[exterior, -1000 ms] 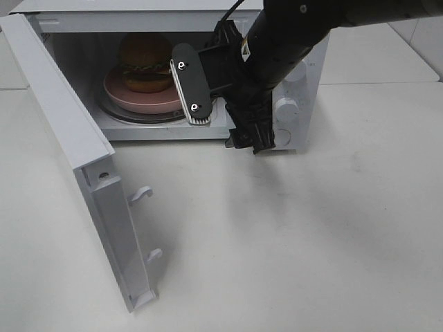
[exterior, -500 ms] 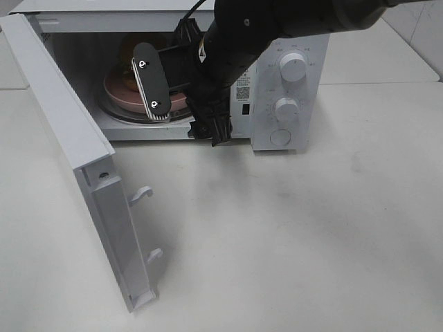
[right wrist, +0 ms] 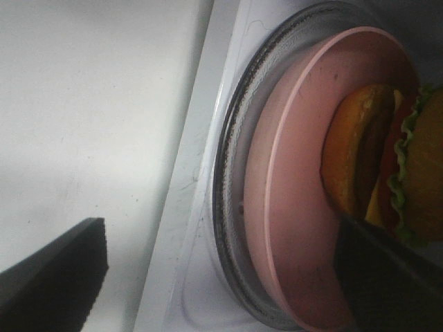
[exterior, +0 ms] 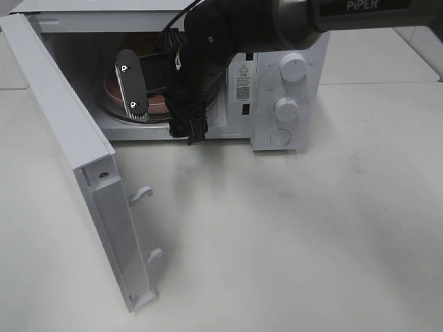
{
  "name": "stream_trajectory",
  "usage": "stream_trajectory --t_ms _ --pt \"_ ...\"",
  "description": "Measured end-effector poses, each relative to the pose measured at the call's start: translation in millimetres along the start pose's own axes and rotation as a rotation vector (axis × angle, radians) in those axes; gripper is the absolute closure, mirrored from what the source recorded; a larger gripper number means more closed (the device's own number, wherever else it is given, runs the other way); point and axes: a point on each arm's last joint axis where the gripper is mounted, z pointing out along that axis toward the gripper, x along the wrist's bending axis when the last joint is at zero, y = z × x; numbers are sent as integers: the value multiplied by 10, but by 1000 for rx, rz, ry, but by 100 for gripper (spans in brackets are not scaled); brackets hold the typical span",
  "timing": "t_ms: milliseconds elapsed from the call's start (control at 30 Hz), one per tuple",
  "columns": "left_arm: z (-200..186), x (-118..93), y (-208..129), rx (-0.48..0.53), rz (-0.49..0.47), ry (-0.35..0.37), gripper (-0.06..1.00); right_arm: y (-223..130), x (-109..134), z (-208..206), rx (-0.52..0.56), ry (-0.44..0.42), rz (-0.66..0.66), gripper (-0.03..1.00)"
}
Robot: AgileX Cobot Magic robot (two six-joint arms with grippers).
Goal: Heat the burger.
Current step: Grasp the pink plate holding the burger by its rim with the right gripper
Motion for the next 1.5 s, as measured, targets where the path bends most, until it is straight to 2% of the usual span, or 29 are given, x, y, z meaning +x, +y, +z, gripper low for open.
stream_trajectory --t_ms 433,767,1200,1300,1367,1400,1467,1500 --pt "0 0 0 0 0 0 -5 73 -127 395 20 15 81 16" --pt "0 0 0 0 0 0 -5 119 -233 512 18 -4 118 18" --pt "0 0 0 0 0 0 -5 45 -180 675 30 13 136 21" --pt "0 0 0 0 0 0 -5 47 -170 714 24 5 147 27" --pt "0 0 0 0 0 0 -5 45 -155 750 21 1 158 38" --pt "0 0 0 0 0 0 -5 45 -155 750 21 1 158 38" --pt "0 0 0 0 0 0 -5 46 -140 771 17 5 167 52" --pt "0 0 0 0 0 0 -5 46 -140 771 17 5 167 52"
